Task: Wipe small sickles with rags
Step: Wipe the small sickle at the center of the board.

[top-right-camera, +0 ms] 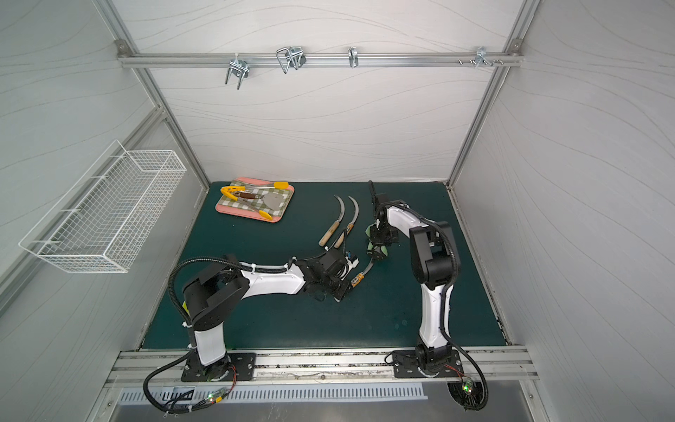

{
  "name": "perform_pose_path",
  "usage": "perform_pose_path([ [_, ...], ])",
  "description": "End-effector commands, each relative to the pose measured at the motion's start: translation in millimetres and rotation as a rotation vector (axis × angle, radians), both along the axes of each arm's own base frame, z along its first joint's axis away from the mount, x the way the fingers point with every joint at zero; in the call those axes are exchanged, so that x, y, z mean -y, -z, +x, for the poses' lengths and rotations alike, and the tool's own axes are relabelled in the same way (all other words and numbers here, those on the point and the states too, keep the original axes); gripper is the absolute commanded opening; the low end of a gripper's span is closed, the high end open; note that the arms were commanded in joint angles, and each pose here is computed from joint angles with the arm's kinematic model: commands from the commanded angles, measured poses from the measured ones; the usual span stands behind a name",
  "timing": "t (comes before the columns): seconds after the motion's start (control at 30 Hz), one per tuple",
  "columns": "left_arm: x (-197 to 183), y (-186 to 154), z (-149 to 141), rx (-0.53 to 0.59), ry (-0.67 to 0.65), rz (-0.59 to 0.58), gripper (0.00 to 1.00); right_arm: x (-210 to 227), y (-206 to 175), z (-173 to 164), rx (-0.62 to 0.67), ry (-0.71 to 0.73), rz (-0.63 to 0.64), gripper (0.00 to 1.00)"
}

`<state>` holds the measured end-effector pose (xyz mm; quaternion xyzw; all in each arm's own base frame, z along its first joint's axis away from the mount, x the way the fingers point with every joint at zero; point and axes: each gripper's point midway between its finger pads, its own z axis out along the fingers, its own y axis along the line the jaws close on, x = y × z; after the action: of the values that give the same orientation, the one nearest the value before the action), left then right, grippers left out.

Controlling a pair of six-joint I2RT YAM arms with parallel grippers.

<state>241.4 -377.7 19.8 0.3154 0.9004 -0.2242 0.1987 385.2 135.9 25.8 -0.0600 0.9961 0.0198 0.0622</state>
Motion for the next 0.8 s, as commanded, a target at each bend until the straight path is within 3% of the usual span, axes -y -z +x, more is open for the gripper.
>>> perform_pose_path([
  [0.0,0.1,18.7,5.3,0.009,-0.016,0.037,0.0,-4.2,29.3,-73.1,-0.237,-0.052,-0.035,0.12],
  [0.1,1.4,20.4,6.3,0.009,-0.02,0.033,0.0,-9.9,28.9,-92.1,-0.253,-0.05,-0.007,0.12],
  [0.23,3.7,22.5,7.2,0.007,-0.024,0.025,0.0,-30.0,23.8,-121.4,-0.281,-0.041,0.132,0.13],
  [0.4,3.6,25.4,6.3,0.003,-0.028,0.017,0.0,-39.6,-2.0,-133.7,-0.254,-0.029,0.258,0.13],
  [0.53,1.9,27.4,4.7,-0.004,-0.033,0.016,0.0,-37.2,-42.7,-115.4,-0.155,-0.002,0.333,0.13],
  [0.77,-2.0,27.6,1.3,-0.011,-0.03,0.022,0.0,-17.4,-110.5,-43.2,0.089,0.038,0.287,0.13],
])
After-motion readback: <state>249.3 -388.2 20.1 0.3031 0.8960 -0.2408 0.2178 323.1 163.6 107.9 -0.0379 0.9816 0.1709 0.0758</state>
